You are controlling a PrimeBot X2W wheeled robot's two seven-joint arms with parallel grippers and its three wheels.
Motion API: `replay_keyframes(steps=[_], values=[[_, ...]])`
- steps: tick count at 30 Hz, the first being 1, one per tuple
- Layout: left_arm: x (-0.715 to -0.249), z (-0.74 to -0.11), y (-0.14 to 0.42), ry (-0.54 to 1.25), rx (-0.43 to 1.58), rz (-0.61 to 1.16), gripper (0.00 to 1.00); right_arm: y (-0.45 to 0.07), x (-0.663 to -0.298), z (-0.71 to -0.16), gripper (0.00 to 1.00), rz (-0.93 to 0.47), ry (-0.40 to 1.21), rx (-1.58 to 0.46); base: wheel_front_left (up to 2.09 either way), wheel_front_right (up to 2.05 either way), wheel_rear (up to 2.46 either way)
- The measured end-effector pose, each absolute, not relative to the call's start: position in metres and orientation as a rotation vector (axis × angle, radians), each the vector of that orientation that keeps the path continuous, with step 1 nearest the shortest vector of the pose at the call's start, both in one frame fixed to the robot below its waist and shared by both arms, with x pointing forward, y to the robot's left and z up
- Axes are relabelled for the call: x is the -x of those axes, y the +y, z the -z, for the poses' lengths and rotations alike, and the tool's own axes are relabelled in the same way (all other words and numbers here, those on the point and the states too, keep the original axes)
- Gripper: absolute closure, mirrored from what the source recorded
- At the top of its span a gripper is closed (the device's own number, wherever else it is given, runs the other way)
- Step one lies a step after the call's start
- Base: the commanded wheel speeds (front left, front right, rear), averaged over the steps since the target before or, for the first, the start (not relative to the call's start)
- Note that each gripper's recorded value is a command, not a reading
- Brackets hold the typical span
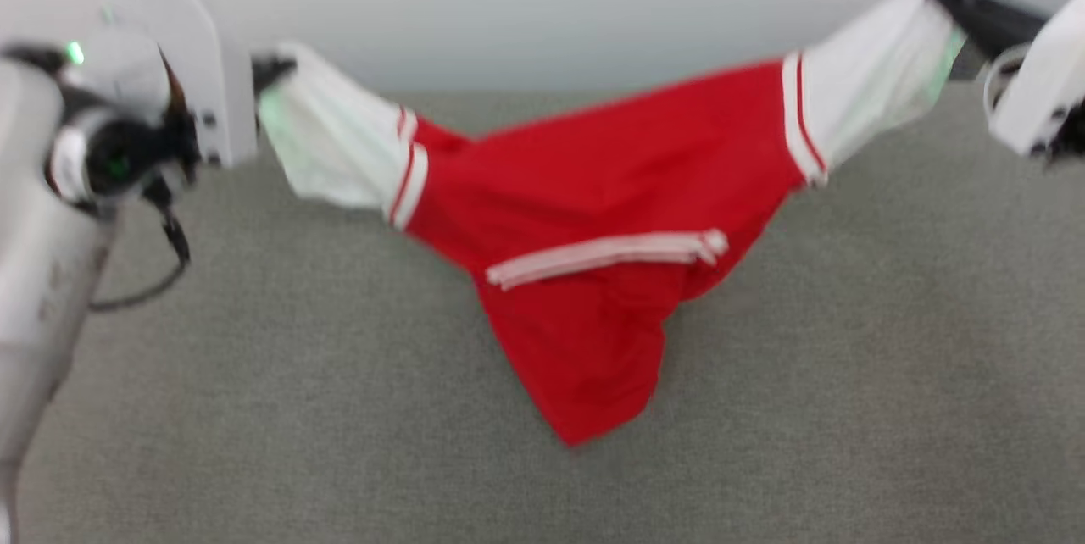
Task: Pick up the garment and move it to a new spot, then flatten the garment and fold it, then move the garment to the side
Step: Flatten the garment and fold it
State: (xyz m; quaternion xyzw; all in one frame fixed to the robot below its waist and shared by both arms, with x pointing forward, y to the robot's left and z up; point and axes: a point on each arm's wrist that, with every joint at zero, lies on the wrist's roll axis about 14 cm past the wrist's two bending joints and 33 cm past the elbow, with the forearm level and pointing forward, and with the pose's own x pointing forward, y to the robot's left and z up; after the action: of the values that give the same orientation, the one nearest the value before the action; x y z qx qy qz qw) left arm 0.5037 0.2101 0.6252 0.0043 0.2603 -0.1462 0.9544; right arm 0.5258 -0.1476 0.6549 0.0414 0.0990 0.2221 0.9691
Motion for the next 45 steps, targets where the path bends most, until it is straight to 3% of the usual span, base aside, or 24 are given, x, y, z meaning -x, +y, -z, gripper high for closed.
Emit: replay_keyframes(steps=[11,16,25,35,41,45], values=[[-0.489,-0.786,0.210,0.130,-0.105,0.255,1.00,-0.140,-0.507,-0.817,1.00,-0.429,-0.272,-0.069,0.00,0.00,0.00],[-0.480,-0.826,0.212,0.024,-0.118,0.239,1.00,-0.141,-0.502,-0.853,1.00,-0.409,-0.356,-0.066,0.00,0.00,0.00],[-0.496,-0.835,0.220,0.013,-0.127,0.221,1.00,-0.151,-0.526,-0.858,1.00,-0.382,-0.342,-0.084,0.00,0.00,0.00],[-0.569,-0.815,0.209,-0.052,-0.132,0.224,1.00,-0.155,-0.599,-0.843,1.00,-0.307,-0.393,-0.020,0.00,0.00,0.00],[-0.631,-0.815,0.195,-0.248,-0.129,0.196,1.00,-0.152,-0.651,-0.831,1.00,-0.252,-0.581,0.053,0.00,0.00,0.00],[-0.663,-0.811,0.186,-0.379,-0.078,0.203,1.00,-0.156,-0.683,-0.817,1.00,-0.216,-0.623,0.139,0.00,0.00,0.00]])
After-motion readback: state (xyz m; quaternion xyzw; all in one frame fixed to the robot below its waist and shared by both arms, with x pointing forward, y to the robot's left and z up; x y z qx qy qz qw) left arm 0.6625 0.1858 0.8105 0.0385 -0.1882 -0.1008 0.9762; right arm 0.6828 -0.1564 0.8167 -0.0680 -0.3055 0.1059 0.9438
